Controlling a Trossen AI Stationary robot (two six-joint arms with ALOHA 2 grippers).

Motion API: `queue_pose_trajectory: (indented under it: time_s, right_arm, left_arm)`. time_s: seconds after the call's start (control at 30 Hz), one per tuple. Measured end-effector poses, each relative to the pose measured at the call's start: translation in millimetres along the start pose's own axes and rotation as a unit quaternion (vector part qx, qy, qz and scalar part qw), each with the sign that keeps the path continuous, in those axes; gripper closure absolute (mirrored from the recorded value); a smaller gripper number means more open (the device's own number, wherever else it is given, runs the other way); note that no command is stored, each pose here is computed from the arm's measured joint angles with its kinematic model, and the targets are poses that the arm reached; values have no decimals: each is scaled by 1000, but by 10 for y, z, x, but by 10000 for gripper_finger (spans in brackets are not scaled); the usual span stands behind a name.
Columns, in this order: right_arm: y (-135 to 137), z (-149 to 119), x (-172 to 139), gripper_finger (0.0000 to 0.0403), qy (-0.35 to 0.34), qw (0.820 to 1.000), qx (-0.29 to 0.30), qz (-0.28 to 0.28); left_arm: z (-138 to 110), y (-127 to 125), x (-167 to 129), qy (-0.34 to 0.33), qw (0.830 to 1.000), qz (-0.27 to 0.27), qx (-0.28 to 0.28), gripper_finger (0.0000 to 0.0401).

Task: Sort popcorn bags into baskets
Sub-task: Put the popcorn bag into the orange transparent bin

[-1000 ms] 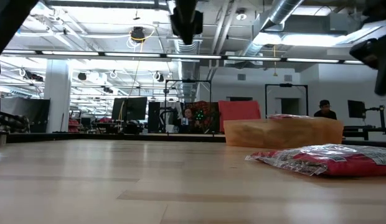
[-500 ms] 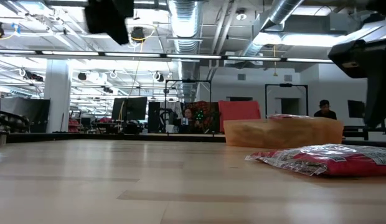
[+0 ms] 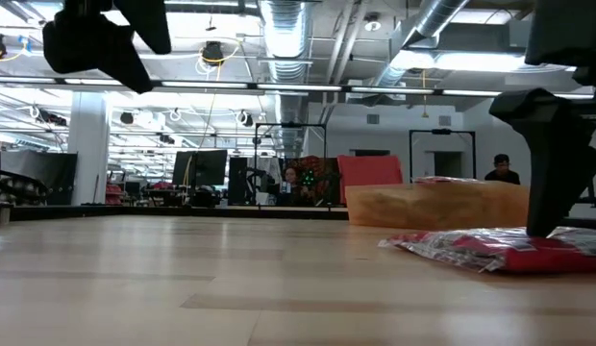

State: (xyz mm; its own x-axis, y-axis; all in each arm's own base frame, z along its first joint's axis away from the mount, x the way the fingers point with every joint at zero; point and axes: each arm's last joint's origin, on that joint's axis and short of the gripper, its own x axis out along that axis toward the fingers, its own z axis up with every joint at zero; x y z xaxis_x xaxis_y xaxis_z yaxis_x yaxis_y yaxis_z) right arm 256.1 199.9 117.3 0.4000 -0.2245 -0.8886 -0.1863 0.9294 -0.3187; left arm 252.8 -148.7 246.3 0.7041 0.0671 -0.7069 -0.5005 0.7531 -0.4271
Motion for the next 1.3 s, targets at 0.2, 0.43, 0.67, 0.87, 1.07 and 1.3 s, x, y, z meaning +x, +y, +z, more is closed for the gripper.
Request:
queue_pose_trajectory:
  time_s: [0.2,0.43,0.67,0.87,1.07,1.3]
  right_arm:
    - [-1,58,62,189,8,999,27,-30]
    - [-21,99,65,358,10,996,69,-47]
    - [-38,327,-86,391,17,997,78,-4]
    - [-220,535,-459,395,-45,995,87,32]
    - [-570,602,-951,397,-122,984,121,54]
    - [-984,541,-1563,397,-225,957,169,64]
  left_arm:
    - [11,-1,-4,-27,1000,8,-1,180]
    - [34,8,-5,-64,998,25,-3,180]
    - [67,-9,-7,-102,994,27,-6,180]
    - [119,-75,24,-153,987,22,33,180]
    - [221,-191,105,-190,979,-11,65,180]
    - [303,-266,84,-237,961,-14,140,180]
